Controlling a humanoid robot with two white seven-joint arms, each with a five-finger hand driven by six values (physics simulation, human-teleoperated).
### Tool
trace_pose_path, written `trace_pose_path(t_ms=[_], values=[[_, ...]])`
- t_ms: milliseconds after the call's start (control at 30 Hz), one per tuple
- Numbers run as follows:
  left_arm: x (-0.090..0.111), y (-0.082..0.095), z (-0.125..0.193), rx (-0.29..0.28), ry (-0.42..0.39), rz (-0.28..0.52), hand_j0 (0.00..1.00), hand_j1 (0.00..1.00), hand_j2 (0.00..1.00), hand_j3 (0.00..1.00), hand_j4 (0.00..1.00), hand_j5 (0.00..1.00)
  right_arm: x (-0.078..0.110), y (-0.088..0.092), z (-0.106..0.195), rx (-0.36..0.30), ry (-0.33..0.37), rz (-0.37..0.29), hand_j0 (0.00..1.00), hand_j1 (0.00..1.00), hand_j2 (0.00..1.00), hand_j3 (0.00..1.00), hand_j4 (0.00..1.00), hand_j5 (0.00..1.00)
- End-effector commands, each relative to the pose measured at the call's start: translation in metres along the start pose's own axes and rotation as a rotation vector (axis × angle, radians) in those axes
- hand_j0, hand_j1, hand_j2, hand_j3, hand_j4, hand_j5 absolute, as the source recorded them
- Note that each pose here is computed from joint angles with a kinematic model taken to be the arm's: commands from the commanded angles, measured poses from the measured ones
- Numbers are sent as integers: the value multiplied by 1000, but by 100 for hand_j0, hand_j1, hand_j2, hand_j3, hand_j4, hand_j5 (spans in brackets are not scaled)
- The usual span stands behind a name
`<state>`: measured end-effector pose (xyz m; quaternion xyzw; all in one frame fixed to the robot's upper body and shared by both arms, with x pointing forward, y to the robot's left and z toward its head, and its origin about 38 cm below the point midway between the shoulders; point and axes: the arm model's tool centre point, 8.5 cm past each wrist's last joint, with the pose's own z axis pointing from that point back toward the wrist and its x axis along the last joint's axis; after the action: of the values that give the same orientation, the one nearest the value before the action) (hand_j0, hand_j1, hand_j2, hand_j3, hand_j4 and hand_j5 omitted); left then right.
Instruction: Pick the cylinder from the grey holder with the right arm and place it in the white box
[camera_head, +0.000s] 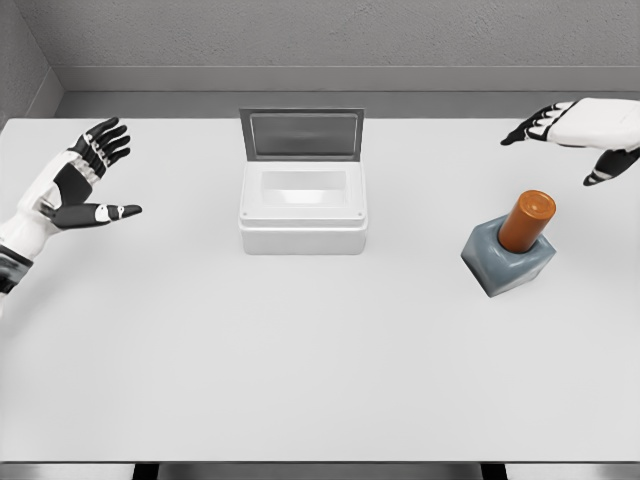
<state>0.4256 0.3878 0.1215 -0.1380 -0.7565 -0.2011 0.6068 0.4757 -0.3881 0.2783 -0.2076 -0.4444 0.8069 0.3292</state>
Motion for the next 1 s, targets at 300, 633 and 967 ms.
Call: trace_pose_path(t_ms=[300,633,967], values=[[-7,31,18,110,186,202,100,100,100,100,100,100,2,5,-2,14,-8,-1,100,100,100,100,100,100],[-1,31,14,102,172,192,100,100,100,100,100,100,16,20,12,17,-44,-39,100,100,100,100,100,100],[2,34,15,103,172,181,100,100,100,100,100,100,29,28,2,47,-88,-38,100,100,100,100,100,100]])
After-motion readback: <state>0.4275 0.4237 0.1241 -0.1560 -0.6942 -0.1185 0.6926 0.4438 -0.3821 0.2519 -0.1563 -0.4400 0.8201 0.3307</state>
